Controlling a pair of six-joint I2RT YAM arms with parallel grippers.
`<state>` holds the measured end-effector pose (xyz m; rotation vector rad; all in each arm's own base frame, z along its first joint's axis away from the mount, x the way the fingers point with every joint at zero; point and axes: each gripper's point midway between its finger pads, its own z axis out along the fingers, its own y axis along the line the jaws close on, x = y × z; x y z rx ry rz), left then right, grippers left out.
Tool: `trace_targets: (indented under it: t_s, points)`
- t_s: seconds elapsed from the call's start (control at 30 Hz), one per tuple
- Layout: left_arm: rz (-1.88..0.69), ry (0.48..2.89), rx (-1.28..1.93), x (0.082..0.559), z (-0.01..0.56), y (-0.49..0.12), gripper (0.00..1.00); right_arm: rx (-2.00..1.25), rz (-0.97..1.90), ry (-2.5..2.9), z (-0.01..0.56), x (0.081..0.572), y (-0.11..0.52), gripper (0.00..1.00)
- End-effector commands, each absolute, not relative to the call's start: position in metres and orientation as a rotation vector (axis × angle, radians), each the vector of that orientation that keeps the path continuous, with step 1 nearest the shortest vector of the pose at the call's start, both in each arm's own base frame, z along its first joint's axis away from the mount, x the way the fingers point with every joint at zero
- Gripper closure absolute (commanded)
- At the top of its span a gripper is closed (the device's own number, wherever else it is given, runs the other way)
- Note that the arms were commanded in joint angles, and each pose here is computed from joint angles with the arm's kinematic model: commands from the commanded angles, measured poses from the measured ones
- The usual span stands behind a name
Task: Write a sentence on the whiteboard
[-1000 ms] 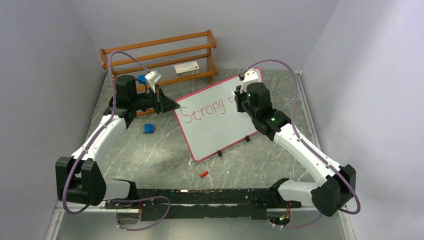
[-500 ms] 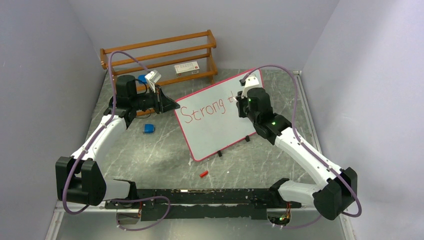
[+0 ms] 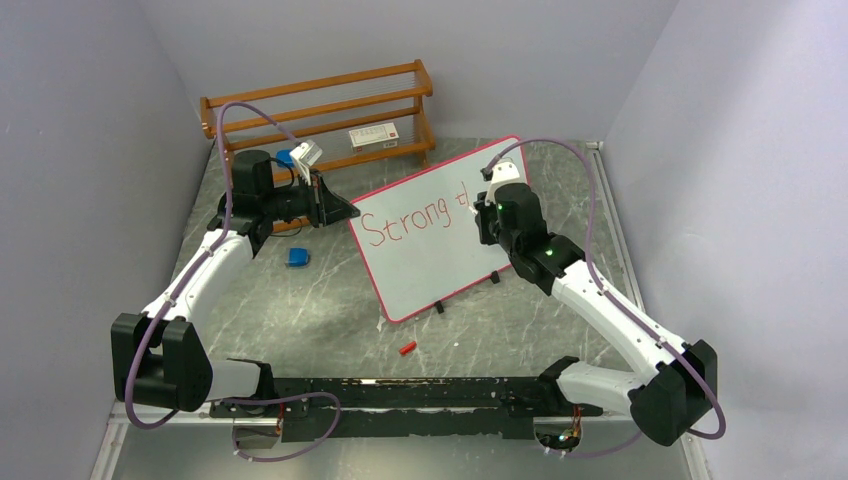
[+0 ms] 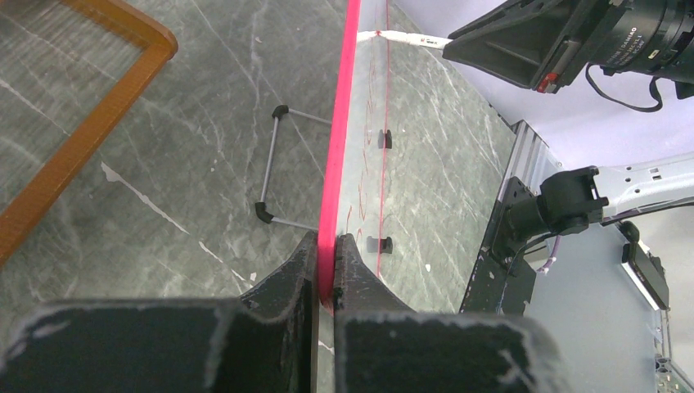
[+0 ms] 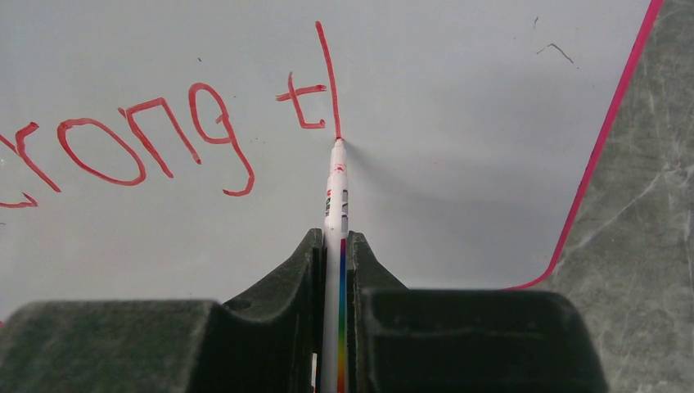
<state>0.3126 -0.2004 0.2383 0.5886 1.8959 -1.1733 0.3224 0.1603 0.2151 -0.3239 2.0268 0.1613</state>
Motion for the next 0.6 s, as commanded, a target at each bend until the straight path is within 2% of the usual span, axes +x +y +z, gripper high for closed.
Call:
trace_targets:
  t_s: [0.0, 0.57]
  points:
    - [-1.155, 1.992, 0.615, 0.306, 0.208, -0.205, 0.95, -0.31, 0.166, 2.02, 0.216, 0.322, 0.158, 1.0]
    - [-1.16, 1.993, 0.618, 0.305, 0.207, -0.206, 0.95, -0.285, 0.163, 1.929, 0.246, 0.343, 0.165, 1.0]
